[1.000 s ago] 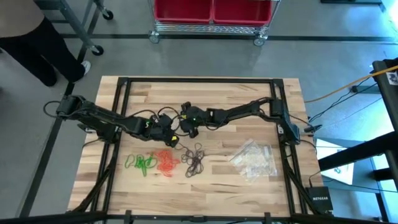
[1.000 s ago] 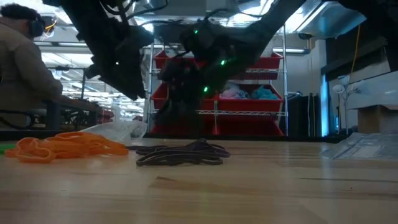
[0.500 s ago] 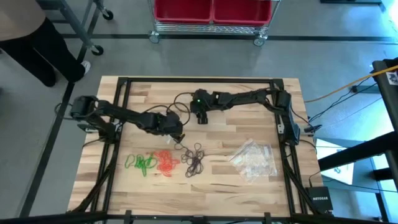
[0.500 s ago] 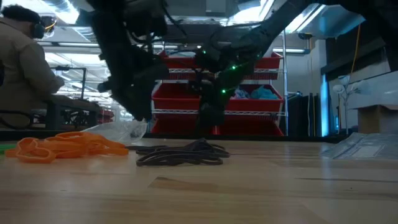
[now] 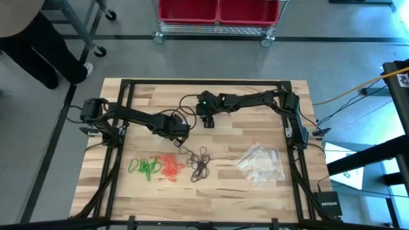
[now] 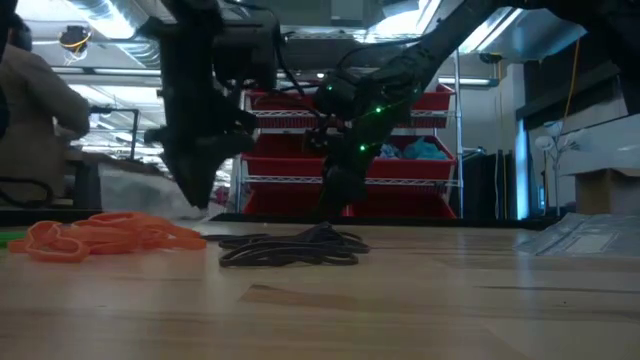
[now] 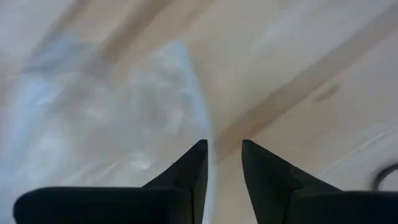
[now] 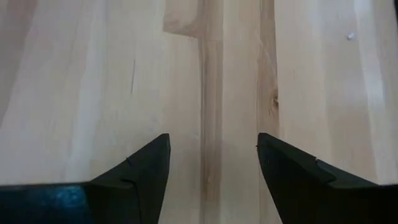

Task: Sort rubber bands
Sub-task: Open the transparent zip bag

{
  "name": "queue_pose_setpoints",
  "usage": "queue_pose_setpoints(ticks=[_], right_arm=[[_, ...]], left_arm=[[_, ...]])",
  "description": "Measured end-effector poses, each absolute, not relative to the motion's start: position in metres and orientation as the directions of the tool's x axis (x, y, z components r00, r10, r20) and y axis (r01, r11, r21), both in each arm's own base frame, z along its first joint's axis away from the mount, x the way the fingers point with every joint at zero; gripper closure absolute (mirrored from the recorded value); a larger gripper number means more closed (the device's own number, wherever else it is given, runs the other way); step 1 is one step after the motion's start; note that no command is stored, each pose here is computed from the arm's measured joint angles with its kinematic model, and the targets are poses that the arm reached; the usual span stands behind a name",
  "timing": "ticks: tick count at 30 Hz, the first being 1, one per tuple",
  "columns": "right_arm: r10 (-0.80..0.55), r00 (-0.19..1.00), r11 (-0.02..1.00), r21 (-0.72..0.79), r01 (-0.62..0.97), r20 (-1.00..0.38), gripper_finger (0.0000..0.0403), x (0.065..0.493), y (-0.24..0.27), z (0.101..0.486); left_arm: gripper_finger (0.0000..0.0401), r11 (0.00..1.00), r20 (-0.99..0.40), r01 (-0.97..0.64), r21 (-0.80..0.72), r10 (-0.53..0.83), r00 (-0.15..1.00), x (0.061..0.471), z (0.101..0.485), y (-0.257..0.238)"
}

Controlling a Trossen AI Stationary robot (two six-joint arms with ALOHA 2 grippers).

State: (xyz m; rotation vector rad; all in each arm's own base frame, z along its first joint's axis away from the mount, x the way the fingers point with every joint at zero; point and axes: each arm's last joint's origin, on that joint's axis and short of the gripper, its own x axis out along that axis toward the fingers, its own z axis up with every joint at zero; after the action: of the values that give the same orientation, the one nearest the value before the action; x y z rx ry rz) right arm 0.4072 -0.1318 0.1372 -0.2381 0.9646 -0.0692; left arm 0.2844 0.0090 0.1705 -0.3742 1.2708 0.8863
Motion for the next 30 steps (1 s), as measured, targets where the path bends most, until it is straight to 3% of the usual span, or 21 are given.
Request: queue_pose_setpoints(ticks=[4,7,13,17,25,30], right_arm=[[-0.155,0.577,0.973,-0.225,-0.051,-0.802,0.0168,0.408,-0.132,0.137],[-0.14,0.598,0.975,-0.217,-0.057,-0.789,0.0168,0.409,-0.132,0.139],[-0.127,0.603,0.976,-0.206,-0.063,-0.788,0.0168,0.41,-0.131,0.139],[-0.123,0.604,0.978,-0.2,-0.062,-0.788,0.0168,0.41,-0.131,0.139],[-0.092,0.612,0.985,-0.163,-0.062,-0.785,0.0168,0.41,-0.13,0.139],[-0.088,0.614,0.985,-0.161,-0.064,-0.785,0.0168,0.41,-0.13,0.139]], left_arm=[[0.0313,0.605,-0.906,-0.712,0.357,0.409,-0.107,0.266,0.183,0.01],[0.0313,0.595,-0.897,-0.71,0.377,0.427,-0.118,0.258,0.193,0.011],[0.031,0.611,-0.888,-0.729,0.308,0.459,0.009,0.255,0.211,0.003],[0.0286,0.589,-0.88,-0.777,0.22,0.464,0.102,0.256,0.223,0.008],[0.0208,0.613,-0.894,-0.769,0.182,0.428,0.13,0.256,0.22,0.012],[0.0182,0.64,-0.892,-0.75,0.167,0.422,0.162,0.257,0.211,0.004]])
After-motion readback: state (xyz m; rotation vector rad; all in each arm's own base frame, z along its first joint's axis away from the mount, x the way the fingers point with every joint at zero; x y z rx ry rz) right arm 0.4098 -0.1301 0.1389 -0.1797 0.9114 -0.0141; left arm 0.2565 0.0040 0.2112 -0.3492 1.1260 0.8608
